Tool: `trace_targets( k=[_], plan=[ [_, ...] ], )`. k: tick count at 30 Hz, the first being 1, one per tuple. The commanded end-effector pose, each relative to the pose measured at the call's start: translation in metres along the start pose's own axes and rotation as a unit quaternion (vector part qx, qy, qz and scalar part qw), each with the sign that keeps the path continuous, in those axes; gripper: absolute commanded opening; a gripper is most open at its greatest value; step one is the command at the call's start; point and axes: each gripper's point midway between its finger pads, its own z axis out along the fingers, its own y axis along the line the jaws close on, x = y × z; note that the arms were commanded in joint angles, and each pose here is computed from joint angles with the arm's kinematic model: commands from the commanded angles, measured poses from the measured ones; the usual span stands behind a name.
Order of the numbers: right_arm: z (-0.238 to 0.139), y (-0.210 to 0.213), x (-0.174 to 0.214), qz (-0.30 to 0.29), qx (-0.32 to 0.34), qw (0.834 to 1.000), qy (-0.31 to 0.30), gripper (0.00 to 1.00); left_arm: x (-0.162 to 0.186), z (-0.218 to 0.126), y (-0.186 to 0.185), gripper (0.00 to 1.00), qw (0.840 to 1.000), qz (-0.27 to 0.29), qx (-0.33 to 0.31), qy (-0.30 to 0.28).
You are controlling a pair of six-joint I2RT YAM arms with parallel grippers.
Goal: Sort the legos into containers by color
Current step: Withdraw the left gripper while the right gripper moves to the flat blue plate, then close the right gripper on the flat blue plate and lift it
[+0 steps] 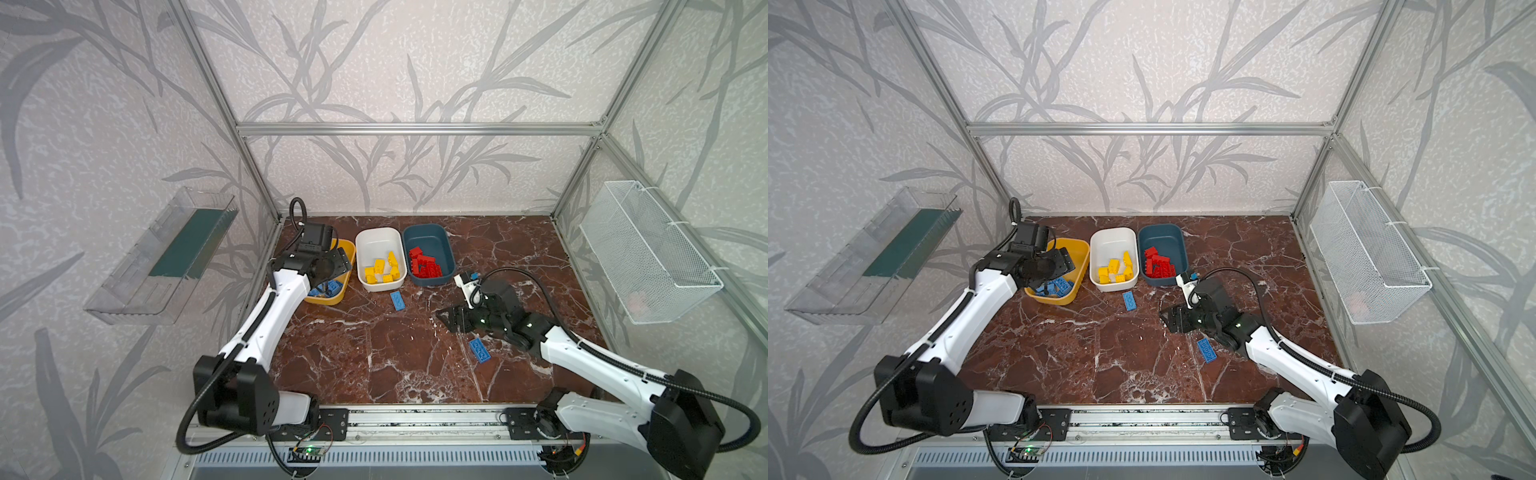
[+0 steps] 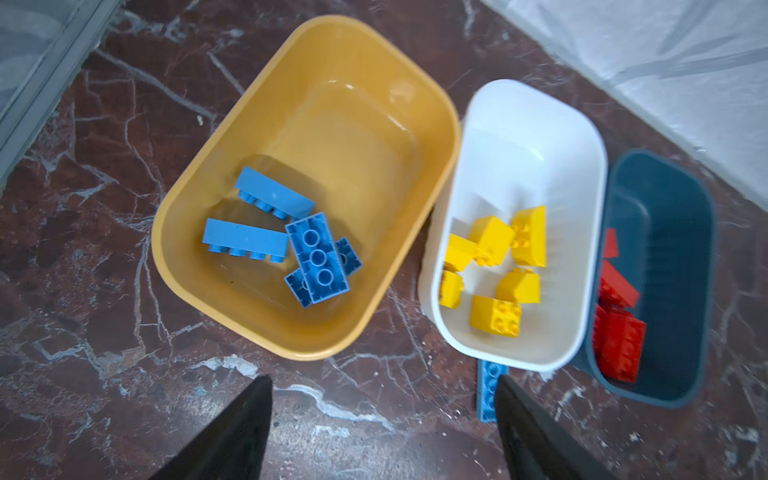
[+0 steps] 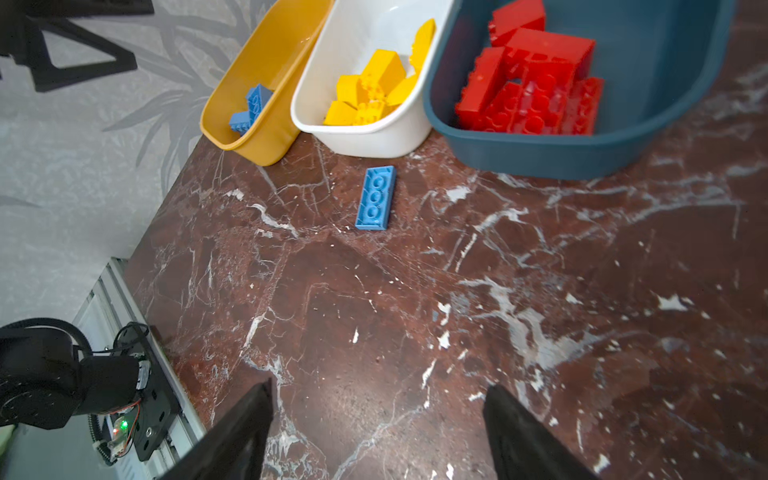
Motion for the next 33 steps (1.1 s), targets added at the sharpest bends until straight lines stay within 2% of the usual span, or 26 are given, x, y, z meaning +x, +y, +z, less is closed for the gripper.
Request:
trace_targets(
  k=[1,6,10,18,33],
  plan=[
    [0.009,-0.002,0.005,-0.033,0.052,0.998,0.032,0.83,0.004,-0.03,0.004,0.85,0.999,0.013,0.01,-0.03],
    [0.034,0.011,0.001,-0.071,0.093,0.992,0.055,0.86,0.016,-0.066,0.013,0.9,0.996,0.018,0.054,-0.072],
    [0.058,0.021,-0.001,-0.075,0.103,0.989,0.076,0.86,0.031,-0.083,0.029,0.93,0.993,0.032,0.059,-0.098],
    [0.11,0.021,0.005,-0.08,0.149,0.976,0.138,0.86,0.058,-0.092,0.05,0.99,0.989,0.025,0.075,-0.123],
    [0.173,0.005,0.009,-0.071,0.2,0.963,0.165,0.62,0.064,-0.091,0.049,0.99,0.989,0.029,0.088,-0.119]
  ],
)
